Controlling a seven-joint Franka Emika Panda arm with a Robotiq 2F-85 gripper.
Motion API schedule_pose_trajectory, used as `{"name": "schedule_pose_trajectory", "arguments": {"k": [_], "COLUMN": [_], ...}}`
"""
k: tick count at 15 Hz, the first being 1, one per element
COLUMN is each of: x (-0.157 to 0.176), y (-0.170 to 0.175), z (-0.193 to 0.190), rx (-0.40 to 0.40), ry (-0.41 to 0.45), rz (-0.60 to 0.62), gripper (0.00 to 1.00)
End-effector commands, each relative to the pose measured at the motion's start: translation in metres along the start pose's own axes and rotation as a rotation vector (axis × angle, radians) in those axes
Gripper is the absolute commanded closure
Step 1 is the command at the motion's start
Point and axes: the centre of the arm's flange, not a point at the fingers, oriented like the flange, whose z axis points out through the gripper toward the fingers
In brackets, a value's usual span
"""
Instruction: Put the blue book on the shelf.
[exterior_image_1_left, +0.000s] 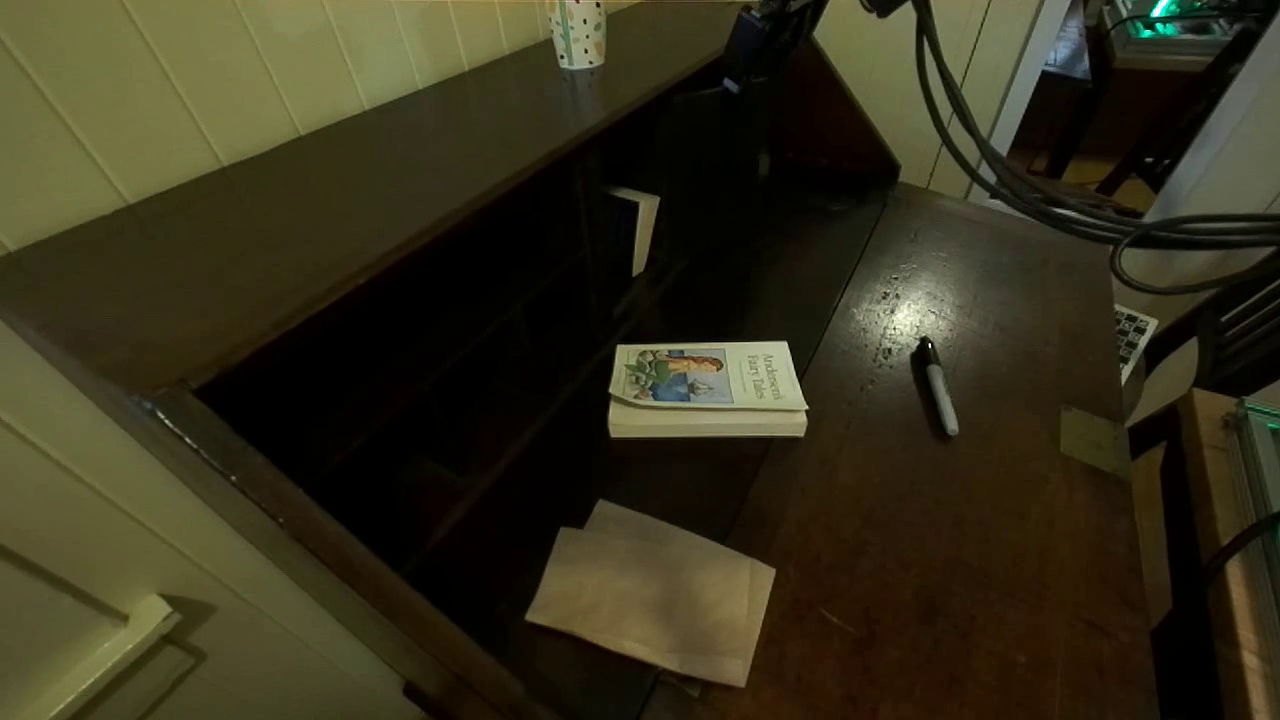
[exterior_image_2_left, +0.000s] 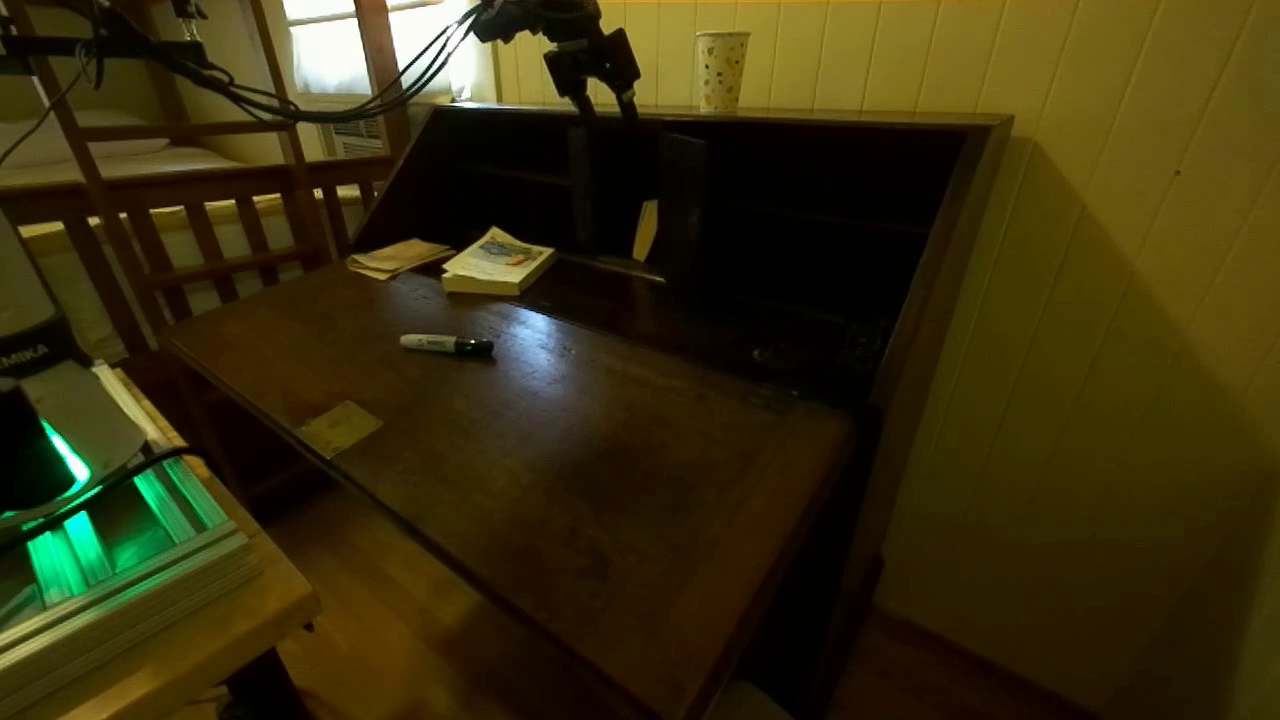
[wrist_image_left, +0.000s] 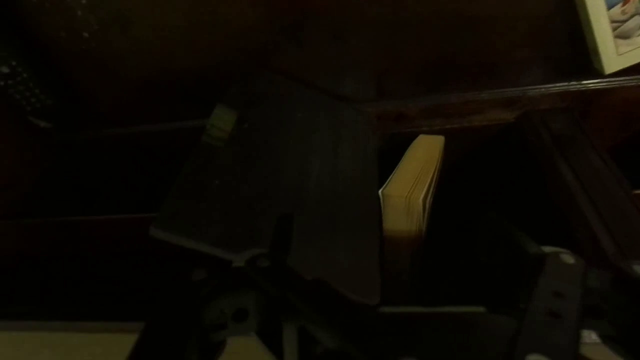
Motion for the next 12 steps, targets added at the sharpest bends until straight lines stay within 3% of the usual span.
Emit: {"name": "schedule_pose_trajectory", "arguments": {"k": [1, 7, 12], "x": [-0.012, -0.01, -0.012], "y": [0.031, 0.068, 0.091], "z": [-0.01, -0.012, 0.006], "rx": [-0.016, -0.048, -0.016], "ry": [0.073, 0.117, 0.144], "rz": [-0.065, -0.127, -0.166], "gripper": [0.0, 0.0, 0.0]}}
